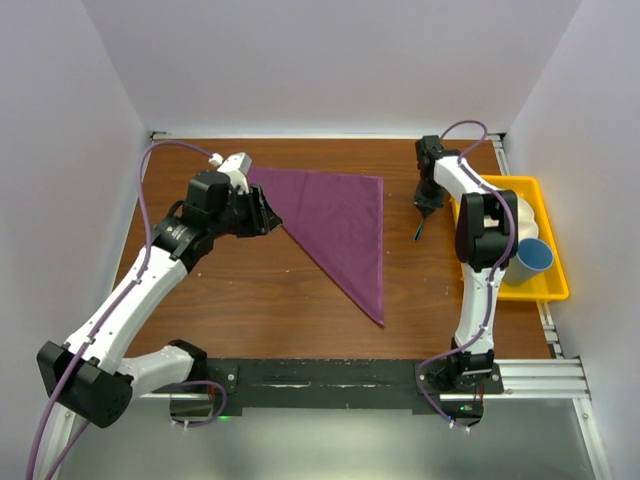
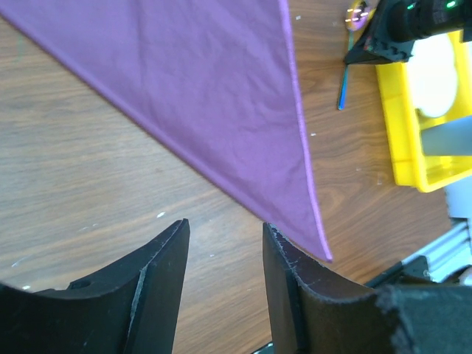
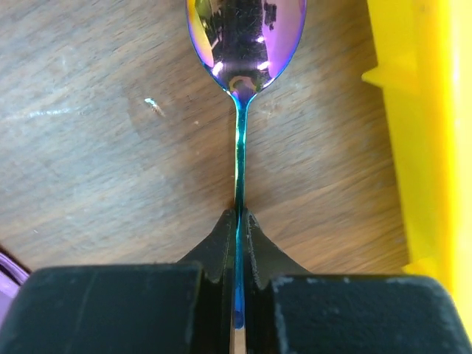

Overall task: Fold the napkin, place the utensils inside, and roll it up
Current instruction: Grab a utensil with the right arm, then place the utensil onto the napkin

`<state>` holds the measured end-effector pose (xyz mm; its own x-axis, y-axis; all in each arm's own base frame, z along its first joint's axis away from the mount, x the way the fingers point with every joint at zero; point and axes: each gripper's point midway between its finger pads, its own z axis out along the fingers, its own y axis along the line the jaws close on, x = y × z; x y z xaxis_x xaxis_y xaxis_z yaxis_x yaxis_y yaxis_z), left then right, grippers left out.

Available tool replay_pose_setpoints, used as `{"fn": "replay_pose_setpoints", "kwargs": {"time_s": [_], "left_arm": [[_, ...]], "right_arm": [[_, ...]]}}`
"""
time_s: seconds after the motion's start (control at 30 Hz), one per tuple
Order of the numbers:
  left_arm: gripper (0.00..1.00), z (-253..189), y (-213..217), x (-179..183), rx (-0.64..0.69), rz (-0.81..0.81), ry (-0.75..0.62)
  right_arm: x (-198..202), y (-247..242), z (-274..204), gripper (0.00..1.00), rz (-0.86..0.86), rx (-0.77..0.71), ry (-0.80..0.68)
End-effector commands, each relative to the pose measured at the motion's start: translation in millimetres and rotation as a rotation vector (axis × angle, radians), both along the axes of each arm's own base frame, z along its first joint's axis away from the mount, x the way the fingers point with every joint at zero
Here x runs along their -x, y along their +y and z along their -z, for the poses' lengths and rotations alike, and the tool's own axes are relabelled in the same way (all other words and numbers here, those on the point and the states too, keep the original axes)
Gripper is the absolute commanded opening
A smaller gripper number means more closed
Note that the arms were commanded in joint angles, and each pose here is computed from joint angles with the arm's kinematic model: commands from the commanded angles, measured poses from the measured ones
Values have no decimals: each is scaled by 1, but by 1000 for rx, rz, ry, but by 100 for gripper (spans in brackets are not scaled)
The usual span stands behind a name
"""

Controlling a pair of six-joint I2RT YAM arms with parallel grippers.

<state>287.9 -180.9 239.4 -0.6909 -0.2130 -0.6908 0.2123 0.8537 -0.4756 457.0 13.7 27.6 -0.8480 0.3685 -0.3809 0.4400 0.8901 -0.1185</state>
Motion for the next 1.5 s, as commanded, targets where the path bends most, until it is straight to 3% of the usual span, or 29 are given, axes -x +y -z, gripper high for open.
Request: {"fn": "replay_pose_setpoints", "kwargs": {"time_s": [0.0,0.13,0.27,0.53,0.83,1.17,1.47], "left_arm": [[49,-7,-13,-5,79,16,-2],[48,-10,-14,-7,92,4,8],[50,-16,-13,-6,116,-19,4],[50,-33,8,5,86,-91,-30],[50,-39,23,13,60,-132,-43],[50,-34,18,9,70,-126,-30],[50,-33,19,8,72,-131,-27]], "right_arm": [[-16,11,-76,0,-223,72,-165],[-17,91,-104,0,-574,52,-225],[0,183,-100,0,-871,60,-152],[30,307,-94,0,-1171,-3,-133],[41,339,-59,0,-1244,-26,-73],[53,362,-45,0,-1193,-186,-50],[48,368,-31,0,-1181,-190,-42]]}}
